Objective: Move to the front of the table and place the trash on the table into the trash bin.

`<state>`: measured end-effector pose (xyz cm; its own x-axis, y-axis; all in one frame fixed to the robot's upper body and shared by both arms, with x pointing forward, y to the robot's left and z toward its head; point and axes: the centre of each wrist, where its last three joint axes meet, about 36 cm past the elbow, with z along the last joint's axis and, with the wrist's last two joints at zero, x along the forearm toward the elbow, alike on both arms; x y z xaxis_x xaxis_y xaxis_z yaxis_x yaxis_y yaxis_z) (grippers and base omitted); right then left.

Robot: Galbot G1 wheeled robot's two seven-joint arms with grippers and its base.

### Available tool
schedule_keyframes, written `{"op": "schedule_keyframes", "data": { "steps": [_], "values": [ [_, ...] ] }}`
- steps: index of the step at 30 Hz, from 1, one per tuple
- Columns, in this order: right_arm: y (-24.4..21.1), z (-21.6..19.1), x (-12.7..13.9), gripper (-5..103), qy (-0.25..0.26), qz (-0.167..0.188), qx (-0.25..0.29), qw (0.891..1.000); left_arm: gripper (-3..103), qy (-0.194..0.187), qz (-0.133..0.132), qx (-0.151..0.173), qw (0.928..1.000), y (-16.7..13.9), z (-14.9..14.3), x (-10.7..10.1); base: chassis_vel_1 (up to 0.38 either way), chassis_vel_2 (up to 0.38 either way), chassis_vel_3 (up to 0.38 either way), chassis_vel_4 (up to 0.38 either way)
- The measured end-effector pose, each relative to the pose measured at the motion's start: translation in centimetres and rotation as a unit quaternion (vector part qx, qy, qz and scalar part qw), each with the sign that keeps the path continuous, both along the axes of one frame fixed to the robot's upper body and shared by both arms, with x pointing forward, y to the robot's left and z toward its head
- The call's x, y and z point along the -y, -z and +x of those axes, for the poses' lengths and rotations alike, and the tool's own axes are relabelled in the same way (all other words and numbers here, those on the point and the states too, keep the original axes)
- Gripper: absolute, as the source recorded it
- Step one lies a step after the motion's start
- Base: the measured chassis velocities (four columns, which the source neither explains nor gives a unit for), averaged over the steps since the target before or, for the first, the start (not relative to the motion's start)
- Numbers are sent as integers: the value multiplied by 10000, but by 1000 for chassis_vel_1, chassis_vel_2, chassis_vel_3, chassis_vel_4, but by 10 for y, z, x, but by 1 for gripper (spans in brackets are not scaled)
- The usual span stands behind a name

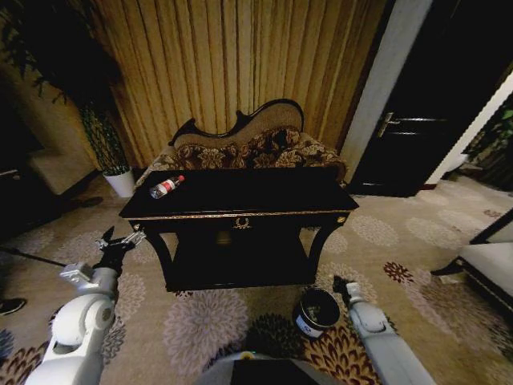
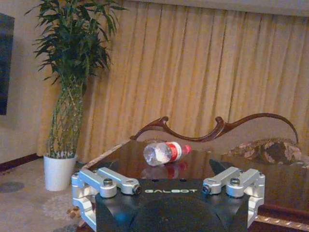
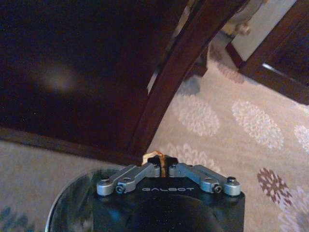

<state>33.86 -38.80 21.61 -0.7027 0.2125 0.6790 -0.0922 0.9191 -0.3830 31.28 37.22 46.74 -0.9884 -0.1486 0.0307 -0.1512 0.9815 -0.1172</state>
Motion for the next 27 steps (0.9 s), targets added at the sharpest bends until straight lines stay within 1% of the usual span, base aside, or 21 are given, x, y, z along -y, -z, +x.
{"op": "schedule_keyframes", "data": {
  "steps": [1,2,3,6,14,15,16,17,19,20,22,23,24,25,26,27],
  "values": [
    [0,0,0,4,0,0,0,10000,100,0,0,0,10000,0,0,0,0,0,0,0],
    [11,-1,-5,4,-16,-13,-132,9999,100,-21,4,-12,10000,3,0,0,0,0,0,0],
    [11,-1,-5,4,-16,-13,-132,9999,100,-21,4,-12,10000,3,0,0,0,0,0,0],
    [31,2,-14,4,-4,-2,-317,9995,100,-58,-21,6,10000,3,-2,1,0,0,0,0],
    [44,12,-23,4,-22,12,-413,9991,100,-96,3,56,9999,-1,-3,-1,0,0,0,0],
    [44,13,-24,2,-32,10,-421,9991,100,-97,10,65,9999,-1,-3,-1,0,0,0,0],
    [44,13,-26,7,-41,10,-426,9991,100,-99,16,69,9999,-2,-4,-2,0,0,0,0],
    [44,13,-26,7,-41,10,-426,9991,100,-99,16,69,9999,-2,-4,-2,0,0,0,0],
    [44,14,-28,18,-60,6,-440,9990,100,-89,24,72,9999,-2,-4,-2,0,0,0,0],
    [44,14,-28,18,-60,6,-440,9990,100,-89,24,72,9999,-2,-4,-2,0,0,0,0],
    [42,15,-30,29,-89,9,-400,9992,100,-38,25,92,9999,-2,-4,-3,0,0,0,0],
    [42,15,-30,29,-89,9,-400,9992,100,-38,25,92,9999,-2,-4,-3,0,0,0,0],
    [41,15,-30,34,-100,6,-383,9992,100,-4,24,112,9999,-1,-4,-3,0,0,0,0],
    [41,15,-30,34,-100,6,-383,9992,100,-4,24,112,9999,-1,-4,-3,0,0,0,0],
    [40,16,-30,40,-104,1,-376,9992,100,7,21,120,9999,-1,-3,-3,0,0,0,0],
    [39,16,-29,51,-108,-3,-368,9993,100,19,15,122,9999,-1,-3,-3,0,0,0,0]
  ]
}}
